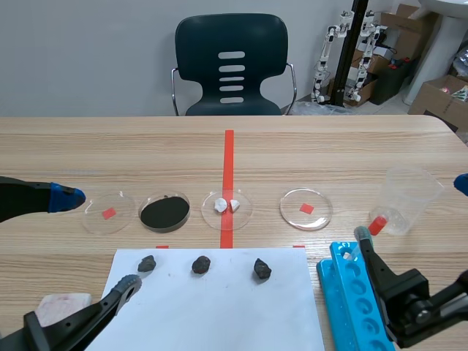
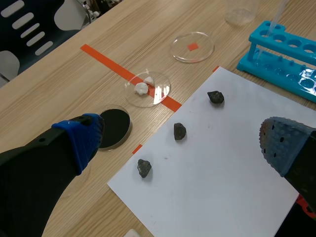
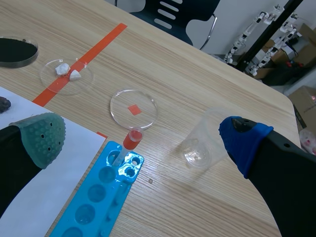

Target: Pick up the left mineral with the left hand

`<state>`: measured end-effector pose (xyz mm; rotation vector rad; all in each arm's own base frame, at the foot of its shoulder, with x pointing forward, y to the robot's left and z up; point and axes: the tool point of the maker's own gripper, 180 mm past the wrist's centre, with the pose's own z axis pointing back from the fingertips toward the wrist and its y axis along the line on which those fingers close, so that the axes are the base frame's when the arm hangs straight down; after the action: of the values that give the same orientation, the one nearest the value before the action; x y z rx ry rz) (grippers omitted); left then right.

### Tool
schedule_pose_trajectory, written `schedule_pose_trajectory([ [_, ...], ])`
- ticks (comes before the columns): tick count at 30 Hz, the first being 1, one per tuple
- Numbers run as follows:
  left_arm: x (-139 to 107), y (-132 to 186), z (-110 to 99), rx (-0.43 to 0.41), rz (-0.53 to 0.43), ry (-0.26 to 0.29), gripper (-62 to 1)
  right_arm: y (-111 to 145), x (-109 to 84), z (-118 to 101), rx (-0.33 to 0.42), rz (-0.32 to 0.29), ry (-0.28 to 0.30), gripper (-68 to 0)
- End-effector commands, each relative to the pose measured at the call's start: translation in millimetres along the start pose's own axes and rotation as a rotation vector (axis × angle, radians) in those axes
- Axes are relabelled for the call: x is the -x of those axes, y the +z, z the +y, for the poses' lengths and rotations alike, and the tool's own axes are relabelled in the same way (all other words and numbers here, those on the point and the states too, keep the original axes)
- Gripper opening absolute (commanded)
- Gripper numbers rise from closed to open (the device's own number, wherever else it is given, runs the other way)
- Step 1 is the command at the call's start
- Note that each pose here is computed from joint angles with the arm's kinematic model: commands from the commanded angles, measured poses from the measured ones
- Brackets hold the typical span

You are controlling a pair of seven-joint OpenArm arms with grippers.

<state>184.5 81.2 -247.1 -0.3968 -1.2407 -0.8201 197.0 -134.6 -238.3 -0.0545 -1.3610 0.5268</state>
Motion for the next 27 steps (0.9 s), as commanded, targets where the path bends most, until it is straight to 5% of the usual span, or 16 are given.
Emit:
schedule_pose_trajectory([
  [1,-7,0,0,-0.006,-0.027,0.007,1.4,-1,-10.6,-3,0.009,-0.037,0.000,0.4],
  [18,-3,-1,0,-0.007,-0.005,0.014,1.4,-1,-10.6,-3,0.009,-0.037,0.000,0.4],
  [27,25,-12,6,-0.045,0.172,0.150,1.4,-1,-10.6,-3,0.009,-0.037,-0.001,0.4],
])
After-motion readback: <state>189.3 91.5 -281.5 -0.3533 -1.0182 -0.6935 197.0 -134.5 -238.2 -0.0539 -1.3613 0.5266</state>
